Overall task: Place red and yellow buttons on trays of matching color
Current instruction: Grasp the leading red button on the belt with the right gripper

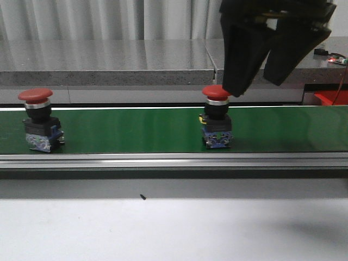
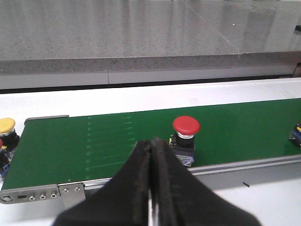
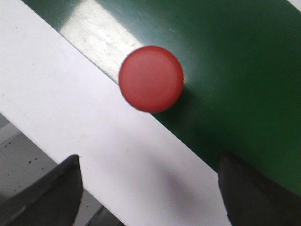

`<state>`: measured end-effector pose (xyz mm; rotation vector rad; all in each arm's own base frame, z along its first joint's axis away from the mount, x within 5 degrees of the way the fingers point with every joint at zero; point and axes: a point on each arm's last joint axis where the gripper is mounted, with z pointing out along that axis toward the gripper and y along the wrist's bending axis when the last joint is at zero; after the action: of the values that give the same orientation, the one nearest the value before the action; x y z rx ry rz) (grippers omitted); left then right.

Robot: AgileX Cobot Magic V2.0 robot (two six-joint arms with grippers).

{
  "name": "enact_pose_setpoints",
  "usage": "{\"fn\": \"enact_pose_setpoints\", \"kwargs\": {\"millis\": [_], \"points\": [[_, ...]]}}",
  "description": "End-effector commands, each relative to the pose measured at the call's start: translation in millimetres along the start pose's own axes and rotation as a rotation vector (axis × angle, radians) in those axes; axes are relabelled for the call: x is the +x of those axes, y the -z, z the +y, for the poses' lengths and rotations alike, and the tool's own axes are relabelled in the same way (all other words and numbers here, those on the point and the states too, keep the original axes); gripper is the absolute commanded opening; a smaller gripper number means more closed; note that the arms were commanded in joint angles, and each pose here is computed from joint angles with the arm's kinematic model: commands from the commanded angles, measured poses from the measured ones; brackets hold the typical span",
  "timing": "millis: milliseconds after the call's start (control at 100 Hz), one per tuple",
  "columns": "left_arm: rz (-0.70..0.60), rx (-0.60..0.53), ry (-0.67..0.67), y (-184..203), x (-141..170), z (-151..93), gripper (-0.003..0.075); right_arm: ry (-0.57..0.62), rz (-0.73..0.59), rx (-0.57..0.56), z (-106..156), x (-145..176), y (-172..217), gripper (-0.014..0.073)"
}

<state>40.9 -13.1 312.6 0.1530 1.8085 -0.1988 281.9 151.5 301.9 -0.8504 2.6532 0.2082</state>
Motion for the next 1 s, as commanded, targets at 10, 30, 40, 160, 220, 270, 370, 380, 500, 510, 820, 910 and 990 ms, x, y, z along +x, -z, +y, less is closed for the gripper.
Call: {"fn": "enact_pose_setpoints", "kwargs": {"millis": [10, 30, 40, 160, 220, 270, 370, 380, 500, 510, 820, 910, 990], "points": [[-0.082, 0.013, 0.019, 2.3, -13.5, -1.1, -0.0019, 0.041, -0.088, 0.0, 0.2, -11.9, 8.7, 0.0594], [-0.082, 0.013, 0.019, 2.3, -13.5, -1.1, -0.0019, 0.043, -0.09, 0.001, -0.2, -13.1, 6.6, 0.0594], [-0.082, 0.013, 0.019, 2.3, -13.5, -1.1, -0.0019, 0.045, -0.094, 0.002, -0.4, -13.8, 5.8, 0.0594], [-0.082, 0.013, 0.019, 2.3, -13.5, -1.1, -0.0019, 0.046, -0.12, 0.009, -2.6, -20.8, -3.9, 0.0594], [-0.082, 0.013, 0.019, 2.3, -13.5, -1.1, -0.0019, 0.045, -0.137, 0.014, -3.5, -23.7, -7.5, 0.0593], [-0.082, 0.013, 0.019, 2.3, -13.5, -1.1, -0.0019, 0.045, -0.151, 0.018, -4.2, -25.8, -9.9, 0.0593], [-0.082, 0.013, 0.019, 2.3, -13.5, -1.1, -0.0019, 0.056, -0.152, 0.022, -5.1, -27.5, -14.8, 0.0562], [-0.082, 0.013, 0.019, 2.3, -13.5, -1.1, -0.0019, 0.056, -0.152, 0.022, -5.1, -27.5, -14.8, 0.055], [-0.082, 0.013, 0.019, 2.3, -13.5, -1.1, -0.0019, 0.061, -0.148, 0.03, -6.2, -27.4, -15.7, 0.0373], [-0.082, 0.013, 0.019, 2.3, -13.5, -1.1, -0.0019, 0.061, -0.148, 0.03, -6.2, -27.4, -15.7, 0.036], [-0.082, 0.013, 0.019, 2.3, -13.5, -1.1, -0.0019, 0.057, -0.222, 0.08, -16.0, -27.2, 4.1, 0.0141], [-0.082, 0.013, 0.019, 2.3, -13.5, -1.1, -0.0019, 0.019, -0.273, 0.122, -32.7, -25.9, 20.4, 0.0141], [-0.082, 0.013, 0.019, 2.3, -13.5, -1.1, -0.0019, -0.032, -0.309, 0.162, -52.7, -25.0, 36.6, 0.0141]]}}
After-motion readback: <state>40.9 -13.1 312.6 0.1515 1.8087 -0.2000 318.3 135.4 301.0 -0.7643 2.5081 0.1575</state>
